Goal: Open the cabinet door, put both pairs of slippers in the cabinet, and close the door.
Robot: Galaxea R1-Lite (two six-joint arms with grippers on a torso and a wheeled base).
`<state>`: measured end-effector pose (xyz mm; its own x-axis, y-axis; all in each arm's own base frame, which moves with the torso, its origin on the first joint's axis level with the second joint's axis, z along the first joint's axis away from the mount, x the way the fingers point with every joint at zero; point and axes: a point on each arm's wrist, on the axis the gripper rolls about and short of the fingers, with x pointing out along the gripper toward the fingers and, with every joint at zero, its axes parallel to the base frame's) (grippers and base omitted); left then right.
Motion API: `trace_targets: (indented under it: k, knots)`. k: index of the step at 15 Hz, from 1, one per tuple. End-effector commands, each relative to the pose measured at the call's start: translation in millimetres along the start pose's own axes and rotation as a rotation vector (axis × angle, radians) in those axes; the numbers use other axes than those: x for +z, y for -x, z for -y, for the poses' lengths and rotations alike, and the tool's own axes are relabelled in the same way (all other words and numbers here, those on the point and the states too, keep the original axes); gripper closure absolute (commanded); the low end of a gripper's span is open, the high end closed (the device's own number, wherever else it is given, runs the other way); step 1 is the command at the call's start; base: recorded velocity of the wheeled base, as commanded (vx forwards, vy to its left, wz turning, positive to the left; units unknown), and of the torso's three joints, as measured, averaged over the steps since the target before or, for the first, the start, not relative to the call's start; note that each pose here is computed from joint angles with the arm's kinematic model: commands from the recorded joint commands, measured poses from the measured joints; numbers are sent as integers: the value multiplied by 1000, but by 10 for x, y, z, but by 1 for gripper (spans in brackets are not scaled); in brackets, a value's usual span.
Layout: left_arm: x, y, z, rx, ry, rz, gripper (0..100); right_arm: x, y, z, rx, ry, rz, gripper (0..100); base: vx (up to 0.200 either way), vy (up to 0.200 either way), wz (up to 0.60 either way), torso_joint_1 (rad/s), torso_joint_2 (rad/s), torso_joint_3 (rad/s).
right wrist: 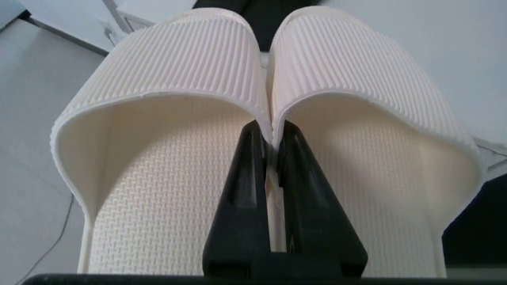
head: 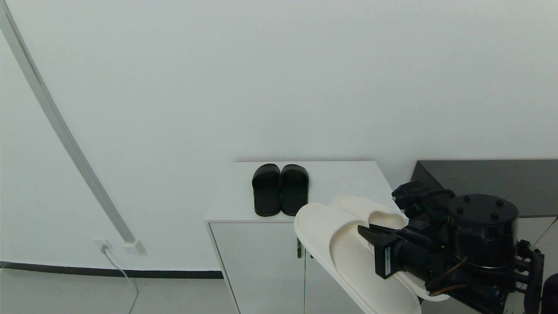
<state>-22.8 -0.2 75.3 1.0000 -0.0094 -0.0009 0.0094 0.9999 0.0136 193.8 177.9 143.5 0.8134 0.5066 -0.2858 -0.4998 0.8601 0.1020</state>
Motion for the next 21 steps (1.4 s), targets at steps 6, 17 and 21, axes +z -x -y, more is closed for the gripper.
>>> trace_targets:
  k: [6,17,21]
  knots:
    - [0,0,0,0,0,-1,100,-57,20,6,9,4,-22,100,0,0,0,0,0,0]
    - [0,0,0,2,0,-1,100,-158,85,-2,78,34,-27,100,0,0,0,-74,166,88]
    - [0,0,0,2,1,-1,100,-250,110,-19,130,44,-69,100,0,0,0,-154,336,188]
